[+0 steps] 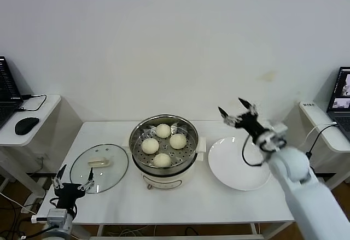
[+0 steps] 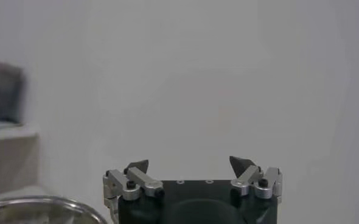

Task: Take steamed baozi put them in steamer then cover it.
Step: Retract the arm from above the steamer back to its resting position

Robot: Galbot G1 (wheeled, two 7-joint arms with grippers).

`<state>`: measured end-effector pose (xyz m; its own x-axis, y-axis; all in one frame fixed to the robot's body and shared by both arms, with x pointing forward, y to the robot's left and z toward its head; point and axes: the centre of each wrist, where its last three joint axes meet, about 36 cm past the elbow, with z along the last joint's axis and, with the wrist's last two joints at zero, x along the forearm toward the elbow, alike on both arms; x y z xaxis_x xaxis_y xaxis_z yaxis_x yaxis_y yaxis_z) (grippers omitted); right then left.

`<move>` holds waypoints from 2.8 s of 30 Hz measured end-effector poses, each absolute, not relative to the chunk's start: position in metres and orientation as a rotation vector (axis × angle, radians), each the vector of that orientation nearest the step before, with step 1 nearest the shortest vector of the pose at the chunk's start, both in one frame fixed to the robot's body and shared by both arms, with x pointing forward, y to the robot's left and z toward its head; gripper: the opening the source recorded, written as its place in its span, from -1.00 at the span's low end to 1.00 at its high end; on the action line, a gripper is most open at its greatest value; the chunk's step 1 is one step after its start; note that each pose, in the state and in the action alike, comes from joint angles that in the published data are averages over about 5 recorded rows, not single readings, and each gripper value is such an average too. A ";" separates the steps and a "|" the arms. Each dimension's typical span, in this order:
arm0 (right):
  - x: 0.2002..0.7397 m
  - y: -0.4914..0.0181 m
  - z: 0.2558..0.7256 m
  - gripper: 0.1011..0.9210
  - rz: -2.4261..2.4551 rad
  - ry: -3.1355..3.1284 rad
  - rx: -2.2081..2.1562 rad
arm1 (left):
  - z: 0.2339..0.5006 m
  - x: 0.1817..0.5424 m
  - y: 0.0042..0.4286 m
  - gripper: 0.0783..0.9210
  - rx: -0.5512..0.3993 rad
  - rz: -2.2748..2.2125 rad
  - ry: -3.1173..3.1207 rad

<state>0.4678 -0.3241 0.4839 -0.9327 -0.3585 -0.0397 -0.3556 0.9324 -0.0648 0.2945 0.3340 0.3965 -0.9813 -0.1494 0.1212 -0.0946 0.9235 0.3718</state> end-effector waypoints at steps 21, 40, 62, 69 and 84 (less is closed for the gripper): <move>0.328 -0.357 0.387 0.76 0.053 3.253 -0.278 | 0.341 0.330 0.352 0.77 0.048 -1.688 -2.536; 0.295 -0.354 0.369 0.76 0.090 3.293 -0.195 | 0.300 0.371 0.362 0.77 -0.056 -2.160 -2.064; 0.291 -0.363 0.355 0.76 0.101 3.310 -0.128 | 0.283 0.428 0.360 0.77 -0.013 -2.135 -1.936; 0.288 -0.363 0.353 0.76 0.101 3.312 -0.117 | 0.280 0.444 0.357 0.77 0.011 -2.111 -1.951; 0.285 -0.365 0.351 0.76 0.095 3.315 -0.103 | 0.273 0.468 0.357 0.77 0.084 -2.056 -1.985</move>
